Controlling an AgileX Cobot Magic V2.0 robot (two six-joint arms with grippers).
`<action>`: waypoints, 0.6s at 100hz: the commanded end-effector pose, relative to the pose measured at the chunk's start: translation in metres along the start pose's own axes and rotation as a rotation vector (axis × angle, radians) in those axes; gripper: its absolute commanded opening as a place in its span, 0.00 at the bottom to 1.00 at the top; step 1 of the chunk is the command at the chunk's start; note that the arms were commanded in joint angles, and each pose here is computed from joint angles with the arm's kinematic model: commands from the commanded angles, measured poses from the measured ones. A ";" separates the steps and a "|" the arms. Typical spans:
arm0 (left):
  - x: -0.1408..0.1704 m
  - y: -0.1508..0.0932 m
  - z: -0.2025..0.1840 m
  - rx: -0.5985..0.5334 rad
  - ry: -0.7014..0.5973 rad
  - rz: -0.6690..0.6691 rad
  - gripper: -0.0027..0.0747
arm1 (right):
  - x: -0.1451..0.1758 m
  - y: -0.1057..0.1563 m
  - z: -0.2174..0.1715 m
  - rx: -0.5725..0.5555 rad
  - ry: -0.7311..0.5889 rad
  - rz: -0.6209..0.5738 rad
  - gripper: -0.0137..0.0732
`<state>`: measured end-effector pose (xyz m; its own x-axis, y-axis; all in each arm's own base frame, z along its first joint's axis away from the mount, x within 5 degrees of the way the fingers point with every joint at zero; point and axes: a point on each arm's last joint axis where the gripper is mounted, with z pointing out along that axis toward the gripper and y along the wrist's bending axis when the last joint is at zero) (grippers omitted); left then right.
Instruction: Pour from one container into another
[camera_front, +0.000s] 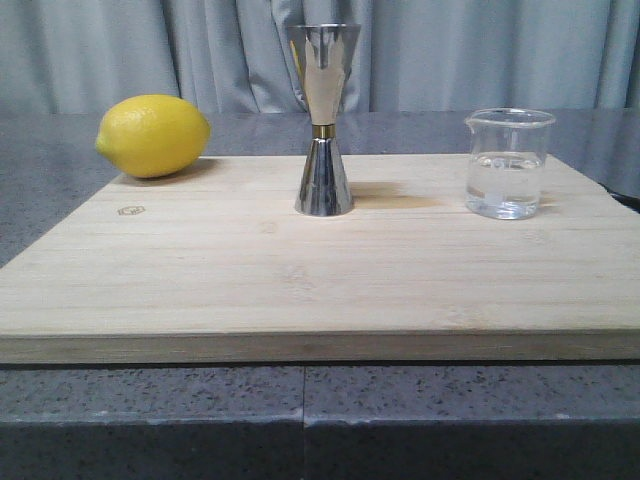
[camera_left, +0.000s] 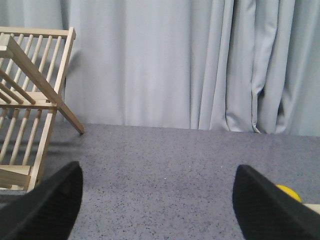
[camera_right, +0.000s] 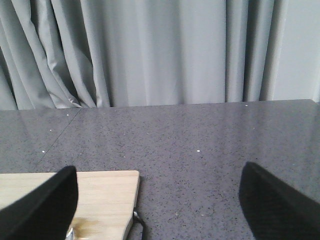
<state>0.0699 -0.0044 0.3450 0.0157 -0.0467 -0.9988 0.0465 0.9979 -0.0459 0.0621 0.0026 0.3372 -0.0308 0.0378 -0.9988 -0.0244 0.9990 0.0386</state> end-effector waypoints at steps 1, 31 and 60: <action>-0.018 -0.001 0.000 0.001 -0.052 -0.007 0.74 | -0.020 0.000 -0.001 0.003 -0.070 -0.001 0.84; -0.041 -0.018 0.016 0.200 0.303 0.157 0.74 | -0.043 0.003 0.018 -0.018 0.182 -0.042 0.84; -0.038 -0.049 0.057 0.621 0.298 0.142 0.74 | -0.045 0.008 0.051 -0.095 0.374 -0.086 0.84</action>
<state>0.1114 -0.0465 0.3730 -0.2935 0.2478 -0.9233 0.5700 0.8207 0.0390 0.1042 0.0079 0.3672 -0.4285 -0.0558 -0.9018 -0.1047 0.9944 -0.0118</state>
